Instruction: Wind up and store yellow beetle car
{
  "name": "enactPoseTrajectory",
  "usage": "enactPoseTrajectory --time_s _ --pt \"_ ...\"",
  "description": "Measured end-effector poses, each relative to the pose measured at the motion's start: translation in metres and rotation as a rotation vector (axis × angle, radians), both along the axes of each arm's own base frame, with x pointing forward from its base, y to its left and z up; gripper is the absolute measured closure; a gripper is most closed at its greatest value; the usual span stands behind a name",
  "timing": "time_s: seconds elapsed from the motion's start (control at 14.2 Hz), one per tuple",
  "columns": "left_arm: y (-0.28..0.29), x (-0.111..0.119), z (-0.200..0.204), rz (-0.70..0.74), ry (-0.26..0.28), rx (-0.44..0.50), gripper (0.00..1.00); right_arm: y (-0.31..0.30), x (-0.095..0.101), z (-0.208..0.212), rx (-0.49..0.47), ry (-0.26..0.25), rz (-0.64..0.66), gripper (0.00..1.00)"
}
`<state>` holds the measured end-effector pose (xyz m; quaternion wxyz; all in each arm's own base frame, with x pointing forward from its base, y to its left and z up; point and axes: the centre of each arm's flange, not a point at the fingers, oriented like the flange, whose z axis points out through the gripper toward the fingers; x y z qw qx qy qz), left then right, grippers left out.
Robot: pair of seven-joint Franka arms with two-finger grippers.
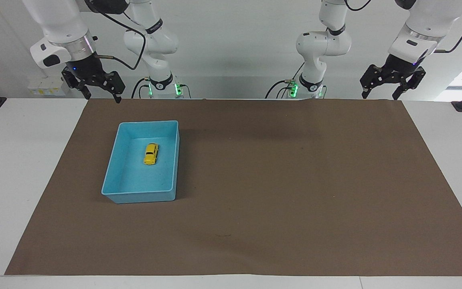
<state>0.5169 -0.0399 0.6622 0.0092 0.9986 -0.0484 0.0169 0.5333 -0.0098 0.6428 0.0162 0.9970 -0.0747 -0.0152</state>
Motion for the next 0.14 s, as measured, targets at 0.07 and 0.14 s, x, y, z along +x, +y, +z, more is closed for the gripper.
enactPoseTrajectory --time_s 0.07,0.14 --pt "0.0 0.0 0.0 0.0 0.0 0.0 0.0 0.0 -0.0005 -0.0003 0.0 0.002 0.0 0.0" --pt "0.0 0.0 0.0 0.0 0.0 0.0 0.0 0.0001 -0.0008 -0.0008 0.0 0.003 0.0 0.0"
